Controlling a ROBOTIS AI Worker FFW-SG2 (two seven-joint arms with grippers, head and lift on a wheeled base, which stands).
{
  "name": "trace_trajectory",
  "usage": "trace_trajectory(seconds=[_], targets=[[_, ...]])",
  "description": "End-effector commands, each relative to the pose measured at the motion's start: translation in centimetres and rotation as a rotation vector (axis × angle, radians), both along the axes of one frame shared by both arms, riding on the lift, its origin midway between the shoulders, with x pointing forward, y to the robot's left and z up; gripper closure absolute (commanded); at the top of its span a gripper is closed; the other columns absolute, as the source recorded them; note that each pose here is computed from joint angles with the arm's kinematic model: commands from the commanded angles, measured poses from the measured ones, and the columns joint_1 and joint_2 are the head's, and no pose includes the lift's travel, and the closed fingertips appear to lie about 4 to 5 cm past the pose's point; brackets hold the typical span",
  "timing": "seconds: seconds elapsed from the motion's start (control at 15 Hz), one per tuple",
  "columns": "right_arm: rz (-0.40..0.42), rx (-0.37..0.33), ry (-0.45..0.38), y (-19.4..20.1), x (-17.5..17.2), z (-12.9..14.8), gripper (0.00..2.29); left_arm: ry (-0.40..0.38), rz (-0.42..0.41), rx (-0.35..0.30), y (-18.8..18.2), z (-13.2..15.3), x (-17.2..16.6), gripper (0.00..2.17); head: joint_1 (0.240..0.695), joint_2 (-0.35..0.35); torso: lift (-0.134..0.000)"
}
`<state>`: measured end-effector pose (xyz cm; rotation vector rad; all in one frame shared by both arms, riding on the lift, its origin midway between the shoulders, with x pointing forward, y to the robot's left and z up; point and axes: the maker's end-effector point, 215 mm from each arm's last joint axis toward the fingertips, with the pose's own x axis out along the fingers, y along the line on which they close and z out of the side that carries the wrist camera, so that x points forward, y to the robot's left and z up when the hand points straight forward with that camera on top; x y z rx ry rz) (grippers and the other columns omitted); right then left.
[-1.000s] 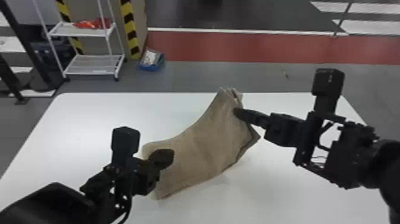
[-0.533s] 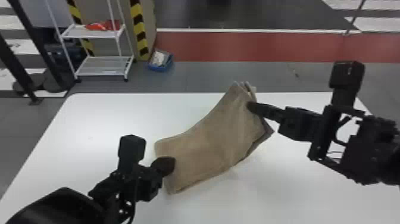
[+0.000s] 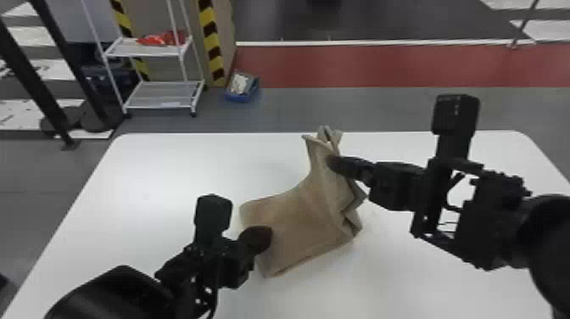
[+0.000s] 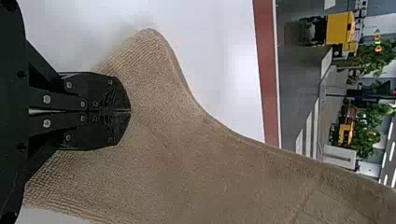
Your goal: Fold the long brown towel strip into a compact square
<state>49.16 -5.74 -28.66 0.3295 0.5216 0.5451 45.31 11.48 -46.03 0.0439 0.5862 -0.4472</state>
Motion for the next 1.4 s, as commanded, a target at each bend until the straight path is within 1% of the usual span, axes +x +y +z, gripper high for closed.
trace_trajectory(seconds=[0.0,0.2,0.33,0.47,0.67,0.8,1.0,1.2,1.33], targets=[[0.023,-0.012,0.015,2.0,0.1,-0.9,1.29,-0.008,-0.003,-0.008,-0.3,0.4,0.1,1.79,0.695,0.063,-0.124],[0.055,-0.012,0.021,4.4,-0.2,-2.0,1.29,-0.009,-0.003,-0.01,-0.3,0.5,0.1,1.79,0.695,0.089,-0.124],[0.083,-0.027,0.038,6.0,-0.9,-3.2,1.29,-0.009,-0.007,-0.014,-0.5,0.6,0.1,1.79,0.695,0.105,-0.124],[0.091,-0.04,0.057,6.5,-1.2,-4.4,1.29,-0.011,-0.009,-0.017,-0.6,0.7,0.1,1.79,0.695,0.127,-0.124],[0.099,-0.042,0.083,7.0,-1.4,-6.0,1.29,-0.008,-0.011,-0.013,-0.7,0.5,0.0,1.79,0.695,0.14,-0.124],[0.107,-0.037,0.091,7.6,-1.6,-6.6,1.29,-0.006,-0.015,-0.013,-1.0,0.5,-0.2,1.79,0.695,0.143,-0.124],[0.126,-0.029,0.081,8.8,-2.0,-6.5,1.29,-0.007,-0.018,-0.015,-1.2,0.5,-0.2,1.79,0.695,0.152,-0.124],[0.138,-0.04,0.092,9.4,-2.5,-7.3,1.29,-0.002,-0.023,-0.014,-1.4,0.3,-0.4,1.79,0.695,0.161,-0.124],[0.144,-0.059,0.11,9.7,-3.0,-8.5,1.29,-0.003,-0.026,-0.014,-1.6,0.4,-0.5,1.79,0.695,0.165,-0.124]])
